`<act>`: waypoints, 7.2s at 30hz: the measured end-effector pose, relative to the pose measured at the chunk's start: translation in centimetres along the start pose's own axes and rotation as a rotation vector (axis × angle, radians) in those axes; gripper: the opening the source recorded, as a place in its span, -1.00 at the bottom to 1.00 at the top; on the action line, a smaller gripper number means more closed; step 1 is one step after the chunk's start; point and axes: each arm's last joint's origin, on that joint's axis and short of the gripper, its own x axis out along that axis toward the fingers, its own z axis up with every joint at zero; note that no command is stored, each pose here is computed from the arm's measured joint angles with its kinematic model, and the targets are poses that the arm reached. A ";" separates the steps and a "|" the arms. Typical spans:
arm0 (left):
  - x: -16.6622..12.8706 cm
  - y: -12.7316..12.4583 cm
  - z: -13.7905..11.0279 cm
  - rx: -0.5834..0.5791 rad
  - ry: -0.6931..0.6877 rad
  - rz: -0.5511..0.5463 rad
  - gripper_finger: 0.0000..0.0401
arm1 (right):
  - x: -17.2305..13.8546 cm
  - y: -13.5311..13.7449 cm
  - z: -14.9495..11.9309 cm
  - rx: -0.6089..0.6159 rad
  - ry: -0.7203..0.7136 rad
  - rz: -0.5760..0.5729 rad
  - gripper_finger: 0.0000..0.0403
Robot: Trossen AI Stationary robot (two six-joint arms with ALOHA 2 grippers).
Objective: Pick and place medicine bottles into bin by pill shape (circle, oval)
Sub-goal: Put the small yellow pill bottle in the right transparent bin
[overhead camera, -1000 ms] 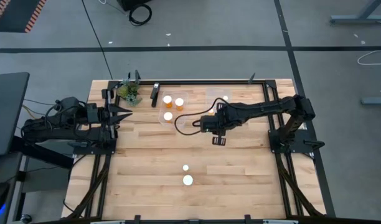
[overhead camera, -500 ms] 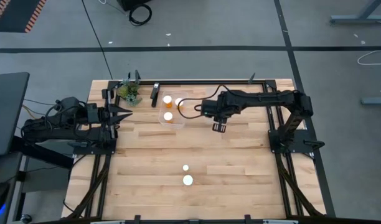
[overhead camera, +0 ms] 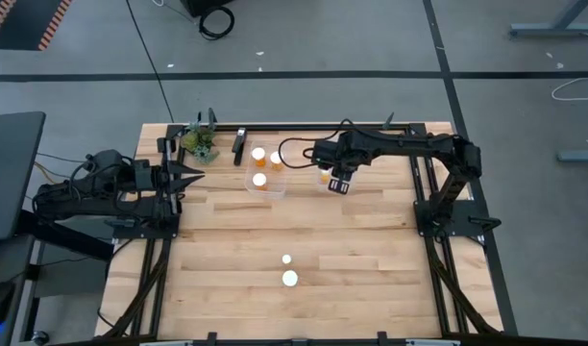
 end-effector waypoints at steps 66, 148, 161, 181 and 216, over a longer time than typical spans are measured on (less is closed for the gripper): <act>0.0 0.0 0.0 0.000 0.000 0.000 -0.81 | 7.8 -1.7 -1.0 0.087 -0.034 0.205 -0.31; 0.0 0.0 0.0 0.000 0.000 0.000 -0.81 | 7.7 -1.6 -0.5 0.119 -0.079 0.221 0.03; 0.0 0.0 0.0 0.000 0.000 0.000 -0.83 | 7.7 -1.6 -0.4 0.120 -0.089 0.221 0.03; 0.0 0.0 0.0 0.000 0.000 0.000 -0.81 | 7.6 -1.3 -0.4 0.105 -0.101 0.145 0.03; 0.0 0.0 0.0 0.000 0.000 0.000 -0.82 | 4.4 -1.3 1.7 0.087 -0.216 0.123 0.03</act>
